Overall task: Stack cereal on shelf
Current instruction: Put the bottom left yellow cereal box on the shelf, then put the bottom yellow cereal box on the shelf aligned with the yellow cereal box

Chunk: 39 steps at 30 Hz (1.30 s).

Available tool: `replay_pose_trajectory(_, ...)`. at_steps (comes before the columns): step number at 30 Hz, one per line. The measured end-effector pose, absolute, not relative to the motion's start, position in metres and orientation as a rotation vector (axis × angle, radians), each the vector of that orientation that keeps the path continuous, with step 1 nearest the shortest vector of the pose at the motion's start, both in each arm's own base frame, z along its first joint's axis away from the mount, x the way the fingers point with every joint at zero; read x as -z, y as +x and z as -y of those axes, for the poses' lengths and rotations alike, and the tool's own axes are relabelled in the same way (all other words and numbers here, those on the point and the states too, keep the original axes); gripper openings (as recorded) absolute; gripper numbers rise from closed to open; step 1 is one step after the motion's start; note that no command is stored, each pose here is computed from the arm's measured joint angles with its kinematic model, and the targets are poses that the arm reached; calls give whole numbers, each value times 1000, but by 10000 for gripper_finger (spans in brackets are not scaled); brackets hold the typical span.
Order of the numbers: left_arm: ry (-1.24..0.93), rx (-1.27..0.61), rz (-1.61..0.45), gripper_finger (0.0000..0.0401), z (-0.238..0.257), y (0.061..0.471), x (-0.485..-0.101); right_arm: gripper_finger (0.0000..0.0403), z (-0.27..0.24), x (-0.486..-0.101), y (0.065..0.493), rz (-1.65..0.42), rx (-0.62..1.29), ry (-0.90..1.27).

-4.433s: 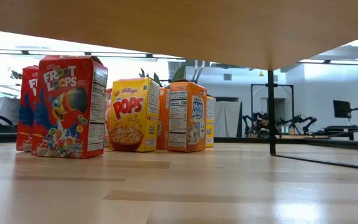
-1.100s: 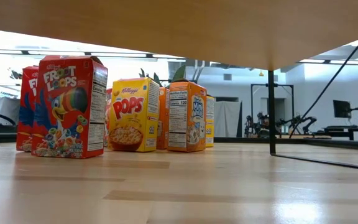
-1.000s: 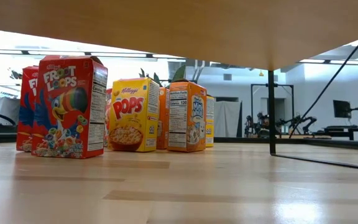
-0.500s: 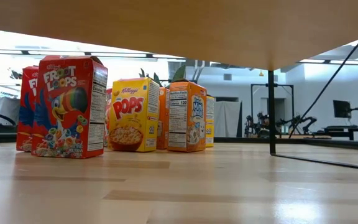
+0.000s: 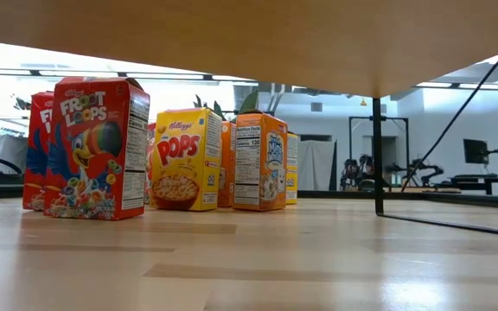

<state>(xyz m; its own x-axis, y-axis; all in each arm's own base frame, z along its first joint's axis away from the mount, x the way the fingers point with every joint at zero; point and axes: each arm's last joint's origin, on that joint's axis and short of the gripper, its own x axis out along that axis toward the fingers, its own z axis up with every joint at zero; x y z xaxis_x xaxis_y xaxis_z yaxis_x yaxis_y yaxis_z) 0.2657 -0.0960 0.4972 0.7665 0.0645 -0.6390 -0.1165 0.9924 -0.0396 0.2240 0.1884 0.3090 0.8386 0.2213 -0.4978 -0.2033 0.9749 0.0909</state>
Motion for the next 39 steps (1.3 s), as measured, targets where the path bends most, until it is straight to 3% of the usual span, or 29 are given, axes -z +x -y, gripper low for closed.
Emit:
replay_pose_trajectory(22, -40, -191, -689, 209, 92, 271, -491, 255, -142, -355, 173, -501, -188, 236)
replay_pose_trajectory(30, 183, -119, -904, 209, 74, 299, -444, 255, -132, -355, 163, -541, -170, 217)
replay_pose_trajectory(39, 259, -7, -1075, 209, 25, 329, -385, 255, -127, -346, 156, -653, -104, 239)
